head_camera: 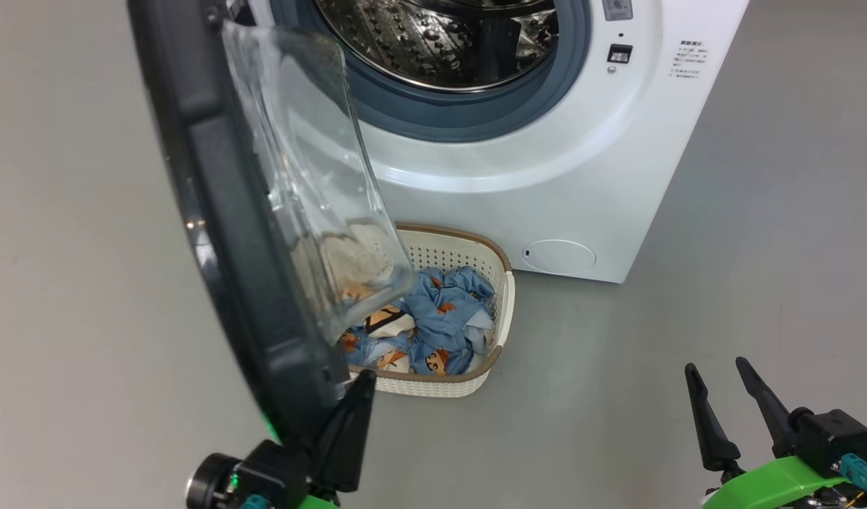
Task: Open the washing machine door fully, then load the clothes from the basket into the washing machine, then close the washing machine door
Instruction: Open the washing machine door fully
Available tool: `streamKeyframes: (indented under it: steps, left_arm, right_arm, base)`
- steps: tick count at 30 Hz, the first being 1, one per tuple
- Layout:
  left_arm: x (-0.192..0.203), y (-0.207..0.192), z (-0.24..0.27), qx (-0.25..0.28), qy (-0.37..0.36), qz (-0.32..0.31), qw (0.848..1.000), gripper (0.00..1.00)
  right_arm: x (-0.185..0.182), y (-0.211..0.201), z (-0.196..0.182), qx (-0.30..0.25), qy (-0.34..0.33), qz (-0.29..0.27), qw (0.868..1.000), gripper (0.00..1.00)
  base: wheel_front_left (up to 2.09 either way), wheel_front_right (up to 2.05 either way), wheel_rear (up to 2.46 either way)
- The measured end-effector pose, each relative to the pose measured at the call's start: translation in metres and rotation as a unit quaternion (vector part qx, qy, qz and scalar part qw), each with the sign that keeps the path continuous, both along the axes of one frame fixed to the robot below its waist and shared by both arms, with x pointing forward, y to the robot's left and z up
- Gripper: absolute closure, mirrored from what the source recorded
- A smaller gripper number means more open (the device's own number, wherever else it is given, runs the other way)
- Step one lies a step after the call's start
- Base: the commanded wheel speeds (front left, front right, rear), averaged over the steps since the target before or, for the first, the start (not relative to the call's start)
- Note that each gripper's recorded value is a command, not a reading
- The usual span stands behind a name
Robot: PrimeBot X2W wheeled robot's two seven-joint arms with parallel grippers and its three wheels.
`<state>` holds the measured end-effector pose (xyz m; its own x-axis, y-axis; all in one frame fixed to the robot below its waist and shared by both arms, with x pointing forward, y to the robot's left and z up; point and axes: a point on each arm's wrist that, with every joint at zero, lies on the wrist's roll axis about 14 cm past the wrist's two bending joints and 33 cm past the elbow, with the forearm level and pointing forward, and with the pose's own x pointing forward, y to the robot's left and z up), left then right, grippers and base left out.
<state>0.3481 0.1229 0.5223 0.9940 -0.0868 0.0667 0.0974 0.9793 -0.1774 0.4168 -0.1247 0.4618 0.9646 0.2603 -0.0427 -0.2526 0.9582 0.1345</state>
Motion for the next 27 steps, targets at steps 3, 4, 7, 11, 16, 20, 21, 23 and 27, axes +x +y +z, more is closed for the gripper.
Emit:
streamKeyframes:
  steps: [3, 4, 7, 11, 16, 20, 21, 23, 27]
  left_arm:
    - [-0.001, 0.012, -0.003, 0.003, 0.005, 0.02, 1.0, 1.0]
    - [-0.001, 0.017, -0.004, 0.003, 0.007, 0.029, 1.0, 1.0]
    - [-0.003, 0.034, -0.006, 0.005, 0.011, 0.058, 0.998, 1.0]
    - [-0.009, 0.058, -0.009, 0.006, 0.014, 0.096, 0.995, 1.0]
    - [-0.018, 0.085, -0.01, 0.008, 0.014, 0.138, 0.99, 1.0]
    - [-0.026, 0.101, -0.01, 0.01, 0.012, 0.163, 0.986, 1.0]
    - [-0.028, 0.104, -0.01, 0.011, 0.012, 0.169, 0.985, 1.0]
    - [-0.031, 0.108, -0.01, 0.012, 0.013, 0.176, 0.984, 1.0]
    - [-0.038, 0.119, -0.012, 0.009, 0.014, 0.195, 0.981, 1.0]
  right_arm:
    - [0.001, 0.002, 0.0, 0.002, 0.0, 0.003, 1.0, 0.0]
    - [0.002, 0.004, 0.0, 0.004, 0.0, 0.005, 1.0, 0.0]
    - [0.003, 0.009, 0.001, 0.004, 0.0, 0.012, 1.0, 0.0]
    - [0.006, 0.018, 0.001, 0.003, -0.002, 0.026, 1.0, 0.0]
    - [0.009, 0.032, 0.002, 0.003, -0.004, 0.047, 0.999, 0.0]
    - [0.011, 0.044, 0.004, 0.002, -0.007, 0.065, 0.998, 0.0]
    - [0.011, 0.046, 0.005, 0.001, -0.008, 0.069, 0.998, 0.0]
    - [0.011, 0.052, 0.006, 0.001, -0.011, 0.077, 0.997, 0.0]
    - [0.01, 0.063, 0.01, -0.005, -0.018, 0.095, 0.995, 0.0]
  base:
    - [0.0, 0.0, 0.0]
    - [0.0, 0.0, 0.0]
    - [0.0, 0.0, 0.0]
    - [0.0, 0.0, 0.0]
    - [0.0, 0.0, 0.0]
    - [0.0, 0.0, 0.0]
    - [0.0, 0.0, 0.0]
    - [0.0, 0.0, 0.0]
    - [0.0, 0.0, 0.0]
